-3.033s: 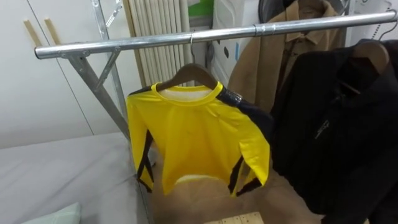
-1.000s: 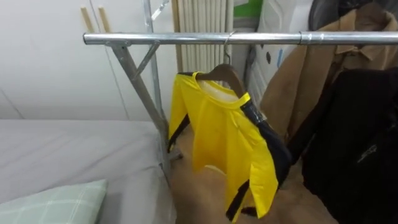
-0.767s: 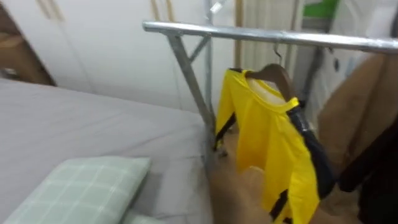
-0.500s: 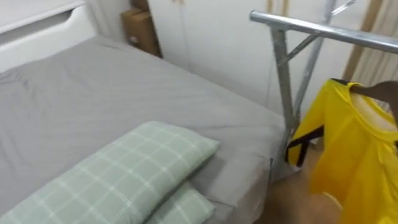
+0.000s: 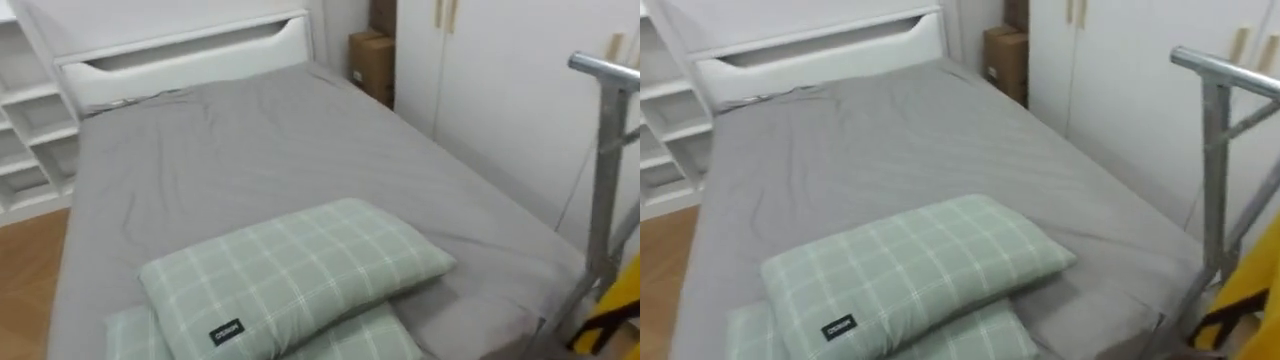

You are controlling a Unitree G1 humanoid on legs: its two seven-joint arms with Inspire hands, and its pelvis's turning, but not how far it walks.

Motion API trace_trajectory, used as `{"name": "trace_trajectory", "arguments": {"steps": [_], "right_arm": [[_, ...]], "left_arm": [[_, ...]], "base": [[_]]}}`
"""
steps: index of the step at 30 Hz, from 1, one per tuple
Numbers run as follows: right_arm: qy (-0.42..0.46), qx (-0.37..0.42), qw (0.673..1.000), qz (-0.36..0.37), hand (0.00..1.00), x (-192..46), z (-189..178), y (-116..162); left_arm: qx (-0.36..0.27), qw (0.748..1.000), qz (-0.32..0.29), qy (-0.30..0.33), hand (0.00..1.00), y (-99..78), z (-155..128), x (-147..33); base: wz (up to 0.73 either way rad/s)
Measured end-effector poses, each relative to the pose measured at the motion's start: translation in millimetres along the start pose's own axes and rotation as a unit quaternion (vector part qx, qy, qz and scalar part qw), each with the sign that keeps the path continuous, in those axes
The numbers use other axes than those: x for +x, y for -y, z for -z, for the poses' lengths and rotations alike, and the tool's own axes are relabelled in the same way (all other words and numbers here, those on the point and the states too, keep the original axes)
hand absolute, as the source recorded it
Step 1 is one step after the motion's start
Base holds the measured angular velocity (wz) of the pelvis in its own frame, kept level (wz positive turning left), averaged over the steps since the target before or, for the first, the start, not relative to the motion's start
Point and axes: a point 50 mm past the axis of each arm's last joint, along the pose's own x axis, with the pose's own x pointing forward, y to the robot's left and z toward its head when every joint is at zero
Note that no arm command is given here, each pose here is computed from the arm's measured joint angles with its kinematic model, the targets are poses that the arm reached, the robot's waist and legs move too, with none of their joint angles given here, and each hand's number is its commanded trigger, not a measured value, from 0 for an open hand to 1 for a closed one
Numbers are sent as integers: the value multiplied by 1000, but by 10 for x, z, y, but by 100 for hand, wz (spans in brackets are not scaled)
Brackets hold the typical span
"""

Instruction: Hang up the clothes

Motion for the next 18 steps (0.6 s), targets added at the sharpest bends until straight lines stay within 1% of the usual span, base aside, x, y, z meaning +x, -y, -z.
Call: {"name": "trace_trajectory", "arguments": {"steps": [3, 6, 8, 10, 13, 18], "right_arm": [[15, -9, 1000, -14, 0, -4, -55, -70], [34, -20, 999, -34, 0, -12, -145, -236], [47, -44, 997, -43, 0, -20, -222, -321], [69, -84, 993, -47, 0, -29, -307, -376], [82, -122, 988, -50, 0, -37, -351, -420], [86, -141, 984, -67, 0, -42, -350, -461]], "left_arm": [[2, 1000, -9, -11, 0, -13, 51, -3], [2, 1000, -15, -20, 0, -12, 106, -6], [4, 999, -14, -36, 0, 8, 185, -11], [5, 999, -13, -42, 0, 23, 233, -18], [5, 999, -13, -39, 0, 31, 222, -18], [12, 1000, -12, -15, 0, 55, 114, -17]], "base": [[44], [6], [11], [14], [15], [21]]}}
